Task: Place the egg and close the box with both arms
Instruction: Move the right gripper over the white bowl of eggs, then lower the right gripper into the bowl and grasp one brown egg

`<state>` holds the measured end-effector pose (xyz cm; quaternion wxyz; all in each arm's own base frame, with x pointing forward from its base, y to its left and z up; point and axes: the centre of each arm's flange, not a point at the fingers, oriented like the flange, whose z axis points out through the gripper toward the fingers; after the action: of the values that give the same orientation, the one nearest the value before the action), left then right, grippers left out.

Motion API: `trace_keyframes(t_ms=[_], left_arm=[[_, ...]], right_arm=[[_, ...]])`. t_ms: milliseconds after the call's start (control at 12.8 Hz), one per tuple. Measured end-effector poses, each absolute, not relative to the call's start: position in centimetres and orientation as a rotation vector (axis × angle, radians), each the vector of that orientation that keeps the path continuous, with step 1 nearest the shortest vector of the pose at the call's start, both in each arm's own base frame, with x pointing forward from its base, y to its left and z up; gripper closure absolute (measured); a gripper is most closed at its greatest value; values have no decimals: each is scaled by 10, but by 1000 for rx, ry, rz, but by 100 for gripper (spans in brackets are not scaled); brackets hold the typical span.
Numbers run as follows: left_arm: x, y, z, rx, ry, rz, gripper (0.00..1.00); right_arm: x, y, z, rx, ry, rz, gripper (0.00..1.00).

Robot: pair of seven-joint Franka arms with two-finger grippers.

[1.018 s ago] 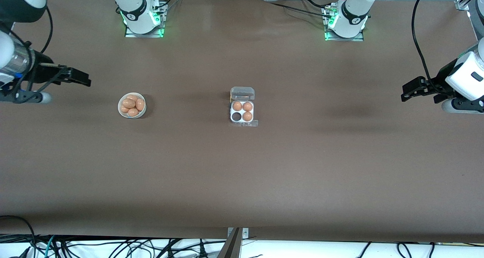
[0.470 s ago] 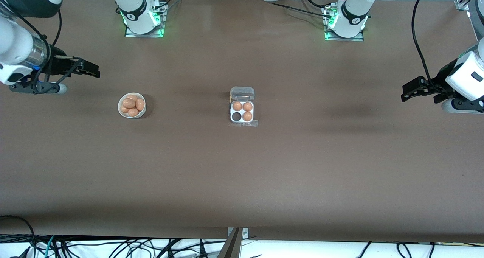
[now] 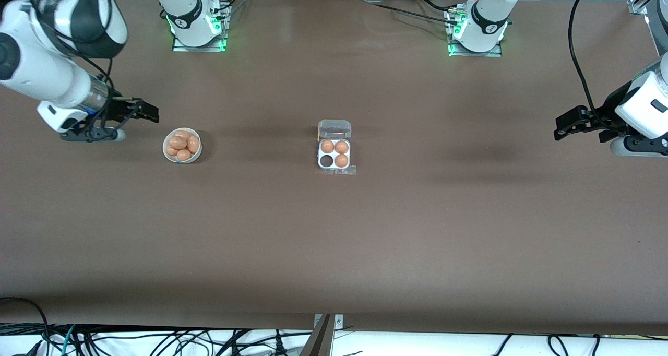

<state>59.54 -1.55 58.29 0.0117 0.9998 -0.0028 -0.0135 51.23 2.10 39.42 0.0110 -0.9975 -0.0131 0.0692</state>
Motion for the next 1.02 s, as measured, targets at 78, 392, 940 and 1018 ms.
trace_keyframes(t_ms=[78, 392, 940, 1018], left_arm=[[595, -16, 583, 3118, -9, -42, 0], [596, -16, 582, 3118, -9, -44, 0], [598, -16, 578, 3118, -9, -56, 0], [598, -16, 578, 3118, -9, -56, 0]], right_arm=[[507, 20, 376, -3113, -56, 197, 0], [495, 19, 315, -3114, -77, 146, 0], [490, 18, 244, -3110, -88, 133, 0], [490, 18, 239, -3109, -88, 133, 0]])
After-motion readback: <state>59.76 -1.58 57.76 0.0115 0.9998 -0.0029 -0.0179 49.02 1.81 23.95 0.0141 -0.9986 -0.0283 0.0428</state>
